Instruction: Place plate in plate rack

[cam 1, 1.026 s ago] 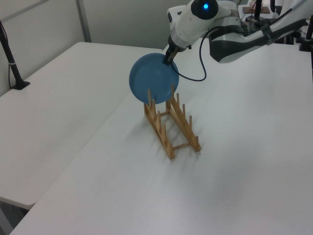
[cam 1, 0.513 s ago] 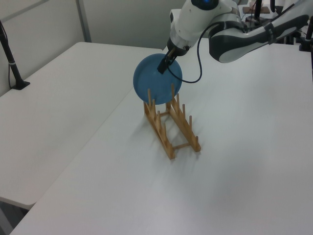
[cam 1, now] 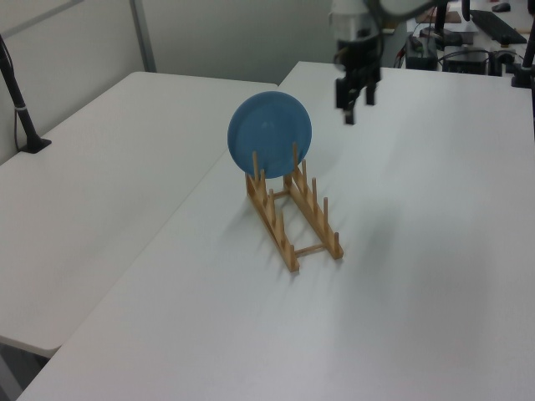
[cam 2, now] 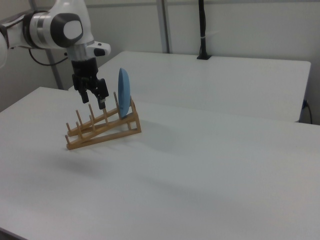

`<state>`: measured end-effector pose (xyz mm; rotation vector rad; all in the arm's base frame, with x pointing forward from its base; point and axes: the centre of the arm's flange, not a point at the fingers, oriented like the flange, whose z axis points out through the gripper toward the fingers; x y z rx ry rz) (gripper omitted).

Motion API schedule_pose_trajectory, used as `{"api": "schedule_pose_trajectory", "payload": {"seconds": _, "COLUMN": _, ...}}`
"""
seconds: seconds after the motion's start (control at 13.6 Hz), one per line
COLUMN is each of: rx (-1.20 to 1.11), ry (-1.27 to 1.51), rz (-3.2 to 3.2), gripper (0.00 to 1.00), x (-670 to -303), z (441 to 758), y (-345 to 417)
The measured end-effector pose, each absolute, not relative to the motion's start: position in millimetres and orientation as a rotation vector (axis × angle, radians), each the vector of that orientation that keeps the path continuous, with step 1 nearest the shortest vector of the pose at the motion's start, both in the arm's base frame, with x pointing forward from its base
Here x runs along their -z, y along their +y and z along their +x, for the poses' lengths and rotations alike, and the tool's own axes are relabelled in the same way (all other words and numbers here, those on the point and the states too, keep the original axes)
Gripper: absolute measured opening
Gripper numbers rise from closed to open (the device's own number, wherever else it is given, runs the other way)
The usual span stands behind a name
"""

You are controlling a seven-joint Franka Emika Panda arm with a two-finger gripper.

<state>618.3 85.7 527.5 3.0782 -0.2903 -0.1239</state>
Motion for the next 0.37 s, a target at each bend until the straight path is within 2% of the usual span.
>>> {"api": "schedule_pose_trajectory", "payload": {"seconds": 0.37, "rx": 0.164, "ry": -0.382, "rz": 3.083, "gripper": 1.00, "x": -548, "z": 594, "y": 11}}
